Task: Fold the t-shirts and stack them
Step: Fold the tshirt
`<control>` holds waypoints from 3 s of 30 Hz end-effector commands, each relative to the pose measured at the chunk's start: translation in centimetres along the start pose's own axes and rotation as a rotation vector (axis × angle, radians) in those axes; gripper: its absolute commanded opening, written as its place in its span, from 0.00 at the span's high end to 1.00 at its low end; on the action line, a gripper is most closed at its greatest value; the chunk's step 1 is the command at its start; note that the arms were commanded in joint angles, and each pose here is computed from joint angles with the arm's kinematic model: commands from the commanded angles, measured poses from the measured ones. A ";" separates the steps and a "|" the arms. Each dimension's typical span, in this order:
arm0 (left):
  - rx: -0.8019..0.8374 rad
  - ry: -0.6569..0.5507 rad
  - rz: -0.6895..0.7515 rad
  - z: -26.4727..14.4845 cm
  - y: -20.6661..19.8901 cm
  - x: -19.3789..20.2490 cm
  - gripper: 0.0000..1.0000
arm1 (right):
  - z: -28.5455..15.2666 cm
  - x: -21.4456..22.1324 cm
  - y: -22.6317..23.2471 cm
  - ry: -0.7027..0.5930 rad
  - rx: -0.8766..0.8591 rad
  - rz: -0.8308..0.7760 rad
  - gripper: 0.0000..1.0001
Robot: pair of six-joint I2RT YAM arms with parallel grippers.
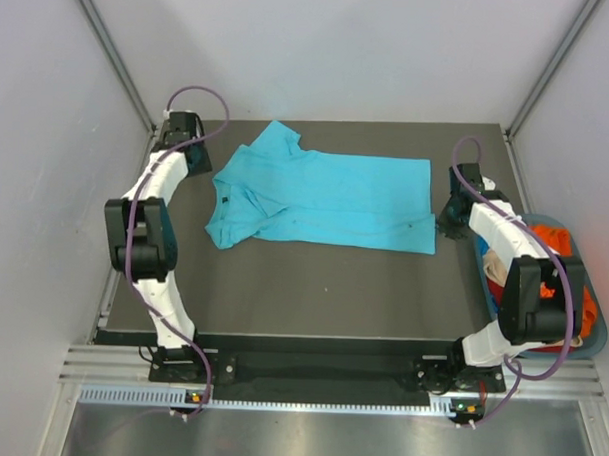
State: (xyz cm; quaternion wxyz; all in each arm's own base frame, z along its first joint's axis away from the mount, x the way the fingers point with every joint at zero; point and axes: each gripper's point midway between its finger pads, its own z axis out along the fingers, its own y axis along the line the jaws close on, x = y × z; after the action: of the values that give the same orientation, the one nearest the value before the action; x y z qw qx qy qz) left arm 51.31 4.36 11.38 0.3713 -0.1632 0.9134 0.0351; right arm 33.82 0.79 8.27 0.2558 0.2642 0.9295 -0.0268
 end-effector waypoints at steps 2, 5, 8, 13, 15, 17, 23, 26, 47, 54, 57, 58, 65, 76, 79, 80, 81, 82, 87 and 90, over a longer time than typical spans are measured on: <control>-0.032 0.096 -0.085 -4.5 1.5 3.7 0.60 | -1.2 0.0 0.8 -0.007 -0.025 0.025 0.82; 0.065 0.178 -0.129 -5.9 0.3 7.7 0.60 | -1.2 0.9 0.8 0.002 -0.036 0.058 0.81; 0.132 0.223 -0.171 -6.9 -0.5 10.6 0.60 | -0.7 1.8 0.7 0.024 -0.023 0.097 0.80; 0.180 0.244 -0.208 -8.3 -0.7 13.2 0.59 | 0.5 3.0 0.5 0.046 -0.002 0.171 0.76; 0.215 0.269 -0.234 -8.6 -1.2 14.9 0.55 | 0.8 3.2 0.7 0.049 -0.005 0.209 0.77; 0.231 0.239 -0.269 -8.8 -1.3 14.7 0.53 | 1.3 3.6 0.8 0.056 -0.006 0.241 0.76; 0.232 0.227 -0.327 -8.6 -1.3 14.8 0.53 | 2.3 4.0 0.5 0.056 0.029 0.260 0.76; 0.223 0.221 -0.339 -8.2 -1.2 14.9 0.53 | 2.7 4.1 0.6 0.053 0.028 0.264 0.76; 0.071 0.121 -0.404 -7.9 1.8 15.0 0.54 | 4.7 4.8 0.6 0.064 0.044 0.244 0.76; 0.072 0.122 -0.418 -7.4 1.9 16.1 0.53 | 3.7 4.3 0.1 0.059 0.064 0.216 0.71; 0.066 0.135 -0.417 -7.0 1.8 16.4 0.54 | 3.2 4.1 0.2 0.060 0.057 0.216 0.69; 0.065 0.139 -0.418 -6.9 1.9 16.6 0.54 | 3.1 4.0 0.3 0.059 0.056 0.216 0.68; 0.045 0.160 -0.418 -5.8 2.1 17.6 0.55 | 3.3 4.0 0.4 0.061 0.066 0.229 0.67; -0.024 0.190 -0.415 -5.4 3.1 18.8 1.00 | 4.4 4.6 -0.6 0.054 0.115 0.188 0.97; -0.075 0.204 -0.387 -5.7 4.0 18.7 1.00 | 3.9 4.1 -0.7 0.030 0.100 0.156 1.00; -0.127 0.194 -0.377 -5.7 5.0 18.7 1.00 | 3.8 4.1 -0.7 0.029 0.095 0.143 1.00; -0.163 0.210 -0.364 -5.9 5.6 19.2 1.00 | 3.5 4.0 -0.8 0.023 0.094 0.127 1.00; -0.189 0.210 -0.358 -5.9 6.1 19.3 1.00 | 3.4 3.9 -0.9 0.019 0.095 0.118 1.00; -0.210 0.231 -0.357 -6.3 6.4 19.9 1.00 | 3.3 4.3 -1.7 0.000 0.103 0.096 1.00; -0.211 0.237 -0.356 -6.8 6.5 19.9 1.00 | 3.5 5.0 -1.8 0.018 0.087 0.075 1.00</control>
State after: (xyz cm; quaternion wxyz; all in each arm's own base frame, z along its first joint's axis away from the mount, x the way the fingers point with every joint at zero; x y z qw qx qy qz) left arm 32.84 2.59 2.18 0.2642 -0.3601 0.8947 0.0053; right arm 31.22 1.61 2.16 0.2210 0.3300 0.9168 -0.0410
